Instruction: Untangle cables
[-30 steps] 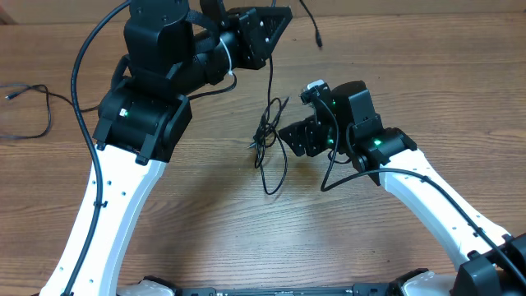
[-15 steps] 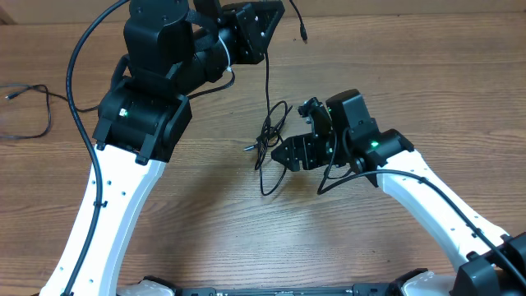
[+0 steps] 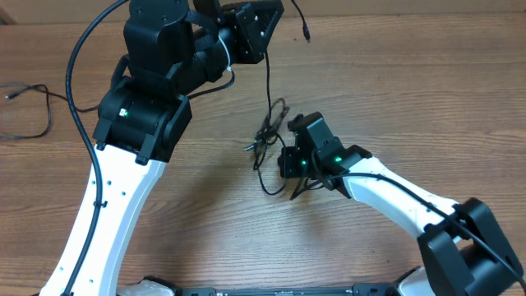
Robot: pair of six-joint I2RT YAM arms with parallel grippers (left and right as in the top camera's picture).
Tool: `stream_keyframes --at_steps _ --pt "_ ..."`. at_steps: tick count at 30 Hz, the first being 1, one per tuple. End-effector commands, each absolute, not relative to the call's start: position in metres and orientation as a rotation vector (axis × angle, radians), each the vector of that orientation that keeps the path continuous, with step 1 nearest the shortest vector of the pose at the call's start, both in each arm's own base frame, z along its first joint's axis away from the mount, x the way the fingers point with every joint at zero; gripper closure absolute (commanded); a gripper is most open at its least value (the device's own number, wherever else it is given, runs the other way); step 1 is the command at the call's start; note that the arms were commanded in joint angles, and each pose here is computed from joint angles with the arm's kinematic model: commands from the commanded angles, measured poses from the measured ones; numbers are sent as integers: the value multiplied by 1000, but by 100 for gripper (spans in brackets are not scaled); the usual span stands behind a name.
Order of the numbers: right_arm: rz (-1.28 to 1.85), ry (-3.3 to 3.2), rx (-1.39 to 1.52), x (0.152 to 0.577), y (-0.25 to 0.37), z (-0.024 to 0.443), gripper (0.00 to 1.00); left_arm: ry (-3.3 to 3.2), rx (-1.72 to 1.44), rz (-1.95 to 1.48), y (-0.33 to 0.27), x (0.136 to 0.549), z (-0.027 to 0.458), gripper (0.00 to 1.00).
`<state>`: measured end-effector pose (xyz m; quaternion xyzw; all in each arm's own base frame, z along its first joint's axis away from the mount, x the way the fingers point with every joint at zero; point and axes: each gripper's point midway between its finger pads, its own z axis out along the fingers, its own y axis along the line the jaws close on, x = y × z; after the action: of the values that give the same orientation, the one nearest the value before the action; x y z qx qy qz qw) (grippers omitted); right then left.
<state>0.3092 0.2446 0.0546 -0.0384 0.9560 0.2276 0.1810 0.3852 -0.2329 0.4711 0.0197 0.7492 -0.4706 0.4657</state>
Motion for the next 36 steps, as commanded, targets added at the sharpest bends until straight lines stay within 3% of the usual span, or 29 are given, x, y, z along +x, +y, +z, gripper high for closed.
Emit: stream_keyframes --at_steps 1,6,10,14,20,25,36 --pt "161 2588 173 343 177 48 96 1772 64 -1118 -218 376 497 96" --pt "-421 2436 582 345 53 64 96 1819 -7 -951 -162 387 483 96" --pt "-600 2397 812 338 -26 66 96 1851 -196 -784 -78 396 471 96" --pt "-666 2335 1048 328 -89 65 96 1863 -381 -672 1 393 458 96" --pt "-663 2309 1277 307 -160 60 96 1827 -500 -621 74 378 456 96" --pt "-489 2302 1419 301 -185 50 96 1809 -556 -576 98 372 455 95" --pt "-489 2156 1596 264 -263 54 96 1824 -653 -320 140 363 440 96"
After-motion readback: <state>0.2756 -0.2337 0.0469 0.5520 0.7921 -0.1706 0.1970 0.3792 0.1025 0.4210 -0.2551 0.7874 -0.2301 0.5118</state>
